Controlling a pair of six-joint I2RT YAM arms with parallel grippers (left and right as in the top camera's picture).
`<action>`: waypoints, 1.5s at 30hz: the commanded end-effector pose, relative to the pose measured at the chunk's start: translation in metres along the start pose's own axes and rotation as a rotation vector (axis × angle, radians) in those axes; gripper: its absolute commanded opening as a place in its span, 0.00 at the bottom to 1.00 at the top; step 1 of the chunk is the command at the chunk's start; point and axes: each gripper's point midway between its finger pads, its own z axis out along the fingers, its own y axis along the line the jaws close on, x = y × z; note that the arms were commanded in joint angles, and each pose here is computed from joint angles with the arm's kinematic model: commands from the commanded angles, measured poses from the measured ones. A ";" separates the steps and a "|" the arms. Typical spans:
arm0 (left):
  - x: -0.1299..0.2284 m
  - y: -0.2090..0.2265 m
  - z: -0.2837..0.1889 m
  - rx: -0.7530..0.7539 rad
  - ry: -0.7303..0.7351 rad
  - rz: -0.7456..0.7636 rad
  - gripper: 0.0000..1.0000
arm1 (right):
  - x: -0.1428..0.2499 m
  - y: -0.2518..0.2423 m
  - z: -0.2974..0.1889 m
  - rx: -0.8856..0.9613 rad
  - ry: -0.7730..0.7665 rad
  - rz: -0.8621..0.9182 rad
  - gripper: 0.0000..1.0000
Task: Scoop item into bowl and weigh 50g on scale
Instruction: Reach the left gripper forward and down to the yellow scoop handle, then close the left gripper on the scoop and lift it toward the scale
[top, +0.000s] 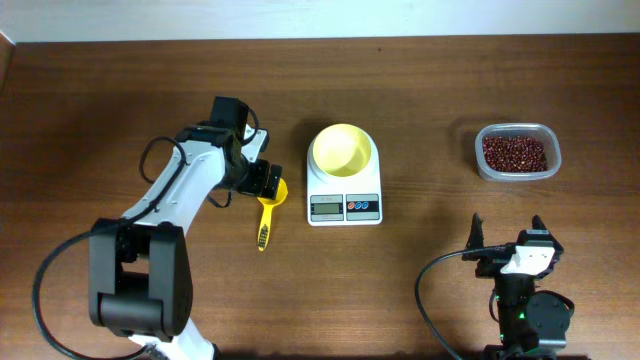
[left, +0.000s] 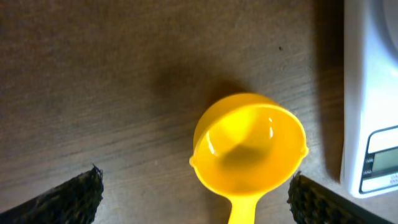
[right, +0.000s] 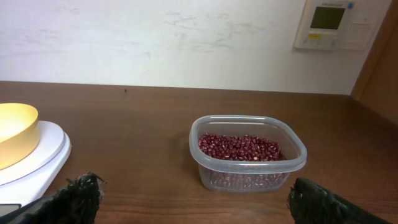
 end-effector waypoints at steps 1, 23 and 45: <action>-0.001 0.003 0.009 -0.009 -0.010 0.011 0.99 | 0.003 0.001 0.000 -0.003 0.006 0.000 0.99; 0.013 0.006 0.056 -0.001 0.092 -0.005 0.99 | 0.003 0.001 0.000 -0.003 0.006 0.000 0.99; 0.012 0.006 0.056 -0.001 0.091 -0.005 0.10 | 0.003 0.001 0.000 -0.003 0.006 0.000 0.99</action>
